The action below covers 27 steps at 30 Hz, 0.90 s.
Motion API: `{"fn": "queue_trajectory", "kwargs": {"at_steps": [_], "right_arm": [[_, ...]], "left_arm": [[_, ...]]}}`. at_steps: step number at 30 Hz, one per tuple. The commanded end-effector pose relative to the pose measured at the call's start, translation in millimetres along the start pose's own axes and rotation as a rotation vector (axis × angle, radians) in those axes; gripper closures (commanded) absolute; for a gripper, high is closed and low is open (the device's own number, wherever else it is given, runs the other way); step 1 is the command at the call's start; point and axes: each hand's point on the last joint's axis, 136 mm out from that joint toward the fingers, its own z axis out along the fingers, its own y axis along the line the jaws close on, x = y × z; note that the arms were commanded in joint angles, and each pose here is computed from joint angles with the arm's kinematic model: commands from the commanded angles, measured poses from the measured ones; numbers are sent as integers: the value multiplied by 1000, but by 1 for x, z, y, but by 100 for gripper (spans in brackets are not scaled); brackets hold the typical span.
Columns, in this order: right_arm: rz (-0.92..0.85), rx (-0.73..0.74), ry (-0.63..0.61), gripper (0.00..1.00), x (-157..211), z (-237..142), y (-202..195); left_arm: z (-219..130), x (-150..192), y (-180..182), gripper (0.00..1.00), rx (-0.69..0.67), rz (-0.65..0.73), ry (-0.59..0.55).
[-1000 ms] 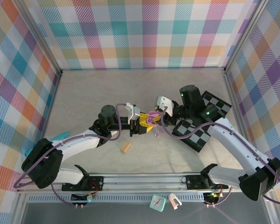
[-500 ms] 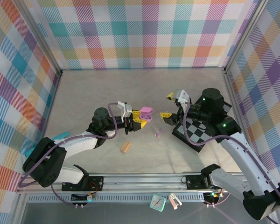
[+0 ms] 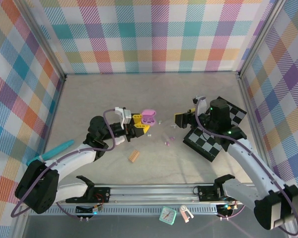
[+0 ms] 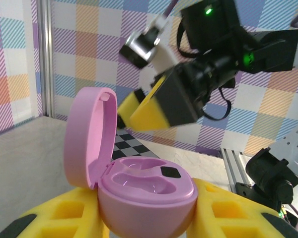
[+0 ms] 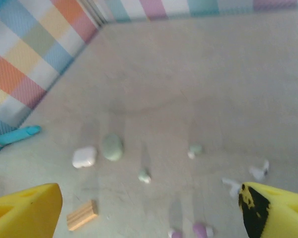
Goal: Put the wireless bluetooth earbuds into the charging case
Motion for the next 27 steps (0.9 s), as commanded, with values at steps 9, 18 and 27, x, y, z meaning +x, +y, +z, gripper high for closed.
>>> {"fn": "queue_trajectory", "kwargs": {"at_steps": [9,18,27], "right_arm": [[-372,226,391,31,66,29,-34],[-682,204,493,37,92,62,-26],[-832,348,661,47,118,89,-45]], "left_arm": [[-27,-13,24,69,-149,13,-40],[-57,-30,69,69,-327,29,-93],[-66,-45,81,70,-376,42,-123]]}}
